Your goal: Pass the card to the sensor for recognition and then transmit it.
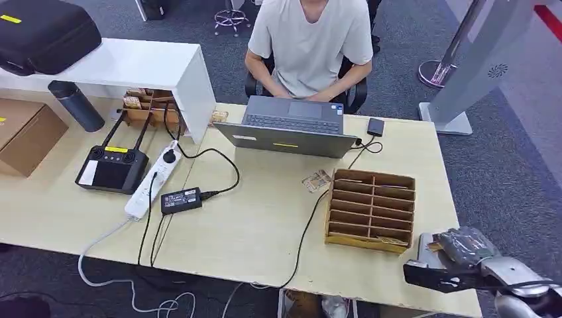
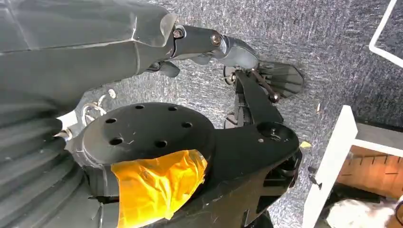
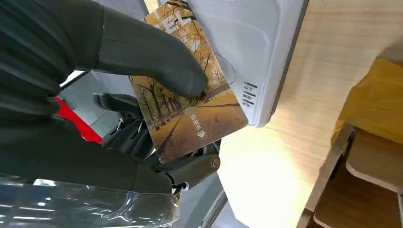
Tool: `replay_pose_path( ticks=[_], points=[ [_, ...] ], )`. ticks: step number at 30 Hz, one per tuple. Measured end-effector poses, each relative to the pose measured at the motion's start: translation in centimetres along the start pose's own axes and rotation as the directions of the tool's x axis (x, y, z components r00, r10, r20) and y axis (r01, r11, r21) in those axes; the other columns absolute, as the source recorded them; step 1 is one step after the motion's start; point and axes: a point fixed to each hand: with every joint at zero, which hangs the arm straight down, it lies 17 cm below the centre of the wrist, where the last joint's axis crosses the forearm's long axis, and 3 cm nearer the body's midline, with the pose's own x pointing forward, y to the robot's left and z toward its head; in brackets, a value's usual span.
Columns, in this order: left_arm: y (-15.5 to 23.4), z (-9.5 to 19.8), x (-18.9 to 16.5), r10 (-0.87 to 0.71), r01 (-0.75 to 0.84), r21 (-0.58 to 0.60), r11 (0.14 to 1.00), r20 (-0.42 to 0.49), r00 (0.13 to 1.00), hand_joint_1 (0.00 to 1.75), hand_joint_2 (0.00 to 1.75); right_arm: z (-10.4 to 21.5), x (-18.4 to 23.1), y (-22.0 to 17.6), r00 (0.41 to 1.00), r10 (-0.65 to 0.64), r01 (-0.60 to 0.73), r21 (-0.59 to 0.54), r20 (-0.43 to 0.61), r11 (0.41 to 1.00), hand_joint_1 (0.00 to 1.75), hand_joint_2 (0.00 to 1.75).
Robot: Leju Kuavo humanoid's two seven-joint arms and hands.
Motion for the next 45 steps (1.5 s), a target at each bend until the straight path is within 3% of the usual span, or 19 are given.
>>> replay_pose_path(
  ticks=[6,11,13,16,23,33,45],
  points=[
    [0.0,0.0,0.0,0.000,0.000,-0.002,1.000,0.001,1.000,0.00,1.75,-0.2,0.4,-0.4,1.000,-0.001,0.001,-0.017,0.013,1.000,1.75,1.75],
    [0.1,0.0,0.1,-0.002,0.002,-0.003,1.000,0.002,1.000,0.00,1.75,-0.7,0.7,-5.0,0.998,0.054,-0.047,-0.174,0.036,0.984,1.75,1.75],
    [0.1,0.0,0.2,-0.002,0.002,-0.003,1.000,0.007,1.000,0.00,1.75,-0.7,0.6,-8.8,0.994,0.101,-0.087,-0.298,0.031,0.951,1.75,1.75],
    [0.1,0.0,0.3,-0.004,0.004,-0.001,1.000,0.014,1.000,0.00,1.75,0.1,0.5,-16.4,0.985,0.172,-0.146,-0.511,0.004,0.847,1.75,1.75],
    [0.1,0.0,0.5,-0.012,0.012,0.000,1.000,0.025,1.000,0.00,1.75,2.4,-1.1,-27.0,0.974,0.213,-0.208,-0.697,-0.081,0.687,1.75,1.75],
    [-0.3,0.0,0.5,-0.022,0.022,-0.009,1.000,0.031,0.999,0.00,1.75,3.4,-0.3,-32.9,0.961,0.255,-0.242,-0.774,-0.108,0.586,1.75,1.75],
    [-0.4,0.0,0.5,-0.031,0.031,-0.013,0.999,0.033,0.999,0.00,1.75,3.0,1.0,-34.9,0.959,0.268,-0.234,-0.801,-0.096,0.551,1.75,1.75]
  ],
)
